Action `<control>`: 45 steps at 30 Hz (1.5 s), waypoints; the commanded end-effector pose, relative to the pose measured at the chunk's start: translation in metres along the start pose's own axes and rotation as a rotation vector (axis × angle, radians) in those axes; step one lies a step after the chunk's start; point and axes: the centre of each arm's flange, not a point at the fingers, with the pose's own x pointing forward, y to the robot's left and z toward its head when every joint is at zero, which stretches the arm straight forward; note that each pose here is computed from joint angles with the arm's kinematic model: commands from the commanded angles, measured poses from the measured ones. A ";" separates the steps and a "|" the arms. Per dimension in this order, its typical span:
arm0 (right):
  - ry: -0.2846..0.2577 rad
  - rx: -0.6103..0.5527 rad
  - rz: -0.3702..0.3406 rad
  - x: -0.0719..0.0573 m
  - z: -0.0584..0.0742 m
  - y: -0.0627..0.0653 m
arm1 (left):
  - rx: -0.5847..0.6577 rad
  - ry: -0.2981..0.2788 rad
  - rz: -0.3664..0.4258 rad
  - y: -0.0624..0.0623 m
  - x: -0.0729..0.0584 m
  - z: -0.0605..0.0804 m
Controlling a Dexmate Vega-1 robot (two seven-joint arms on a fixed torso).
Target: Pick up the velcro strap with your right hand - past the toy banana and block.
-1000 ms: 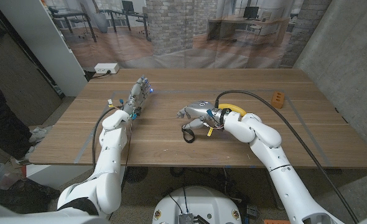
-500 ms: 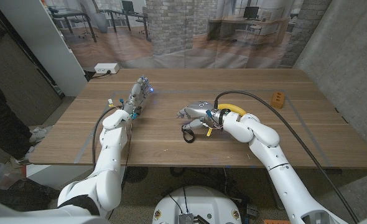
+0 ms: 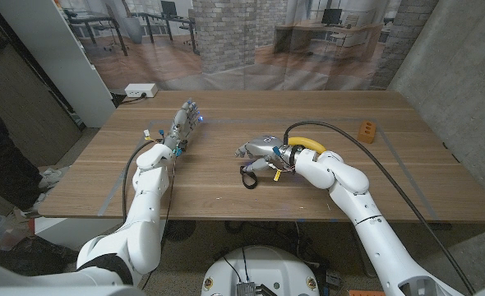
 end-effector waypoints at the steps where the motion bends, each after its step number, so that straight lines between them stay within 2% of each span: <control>1: 0.005 0.010 -0.004 -0.002 -0.002 0.005 | 0.003 0.003 -0.003 -0.002 0.003 0.001; 13: 0.006 0.014 0.002 -0.006 -0.001 0.013 | 0.011 0.004 -0.008 -0.003 0.002 0.004; 32: 0.012 0.001 0.002 -0.003 0.000 0.028 | 0.018 -0.002 -0.006 -0.002 -0.001 0.008; 45: 0.022 0.006 0.007 -0.005 -0.004 0.034 | 0.024 -0.008 -0.012 -0.004 -0.001 0.011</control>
